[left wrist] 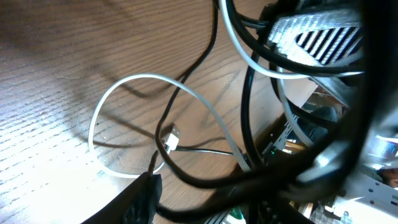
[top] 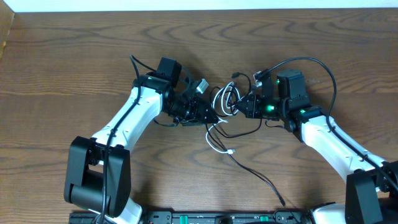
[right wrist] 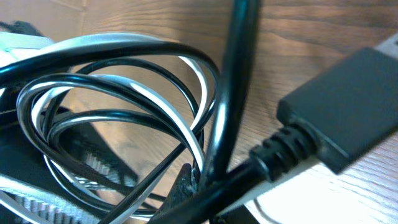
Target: Untangle cables
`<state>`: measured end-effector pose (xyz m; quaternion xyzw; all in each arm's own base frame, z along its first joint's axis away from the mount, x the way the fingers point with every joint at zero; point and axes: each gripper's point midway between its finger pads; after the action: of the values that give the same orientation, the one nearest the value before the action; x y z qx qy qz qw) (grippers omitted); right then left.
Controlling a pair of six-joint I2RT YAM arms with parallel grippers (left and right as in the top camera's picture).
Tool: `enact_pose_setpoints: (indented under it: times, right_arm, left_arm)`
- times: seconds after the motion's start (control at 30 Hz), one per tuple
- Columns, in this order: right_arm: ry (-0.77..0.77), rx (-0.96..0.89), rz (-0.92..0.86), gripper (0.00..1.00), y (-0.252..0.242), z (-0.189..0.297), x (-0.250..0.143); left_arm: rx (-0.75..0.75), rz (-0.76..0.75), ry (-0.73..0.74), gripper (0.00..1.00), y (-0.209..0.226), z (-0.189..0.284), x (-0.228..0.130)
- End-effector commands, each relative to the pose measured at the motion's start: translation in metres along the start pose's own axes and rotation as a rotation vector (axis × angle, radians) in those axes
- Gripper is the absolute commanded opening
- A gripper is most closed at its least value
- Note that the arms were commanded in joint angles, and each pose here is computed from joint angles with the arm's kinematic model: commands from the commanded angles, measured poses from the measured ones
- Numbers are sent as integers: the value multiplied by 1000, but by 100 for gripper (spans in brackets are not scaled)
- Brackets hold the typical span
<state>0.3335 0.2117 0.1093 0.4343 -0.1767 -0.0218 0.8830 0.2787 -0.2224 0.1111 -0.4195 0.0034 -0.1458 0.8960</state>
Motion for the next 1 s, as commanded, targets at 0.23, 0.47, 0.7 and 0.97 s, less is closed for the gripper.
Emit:
enact_pose_setpoints:
  times: [0.23, 0.47, 0.7, 0.97]
  right_arm:
    - [60, 91, -34, 1, 15, 0, -9]
    - [96, 116, -19, 1, 25, -4, -20]
    - [105, 120, -15, 1, 27, -5, -22]
    - [74, 19, -54, 1, 5, -5, -19]
  left_arm:
    - [31, -73, -53, 44, 0, 7, 13]
    - [23, -67, -133, 44, -3, 9, 35]
    - [22, -85, -153, 23, -4, 10, 40]
    - [44, -49, -124, 8, 1, 9, 32]
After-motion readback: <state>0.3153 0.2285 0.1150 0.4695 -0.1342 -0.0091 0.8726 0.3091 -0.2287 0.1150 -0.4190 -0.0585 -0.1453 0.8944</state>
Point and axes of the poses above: each gripper's point midway between its finger pads, its own z axis back along the fingers, its own y axis along the line the jaws close on, x = y × z, and after that the axes turned 6 degrees about -z, right-handed
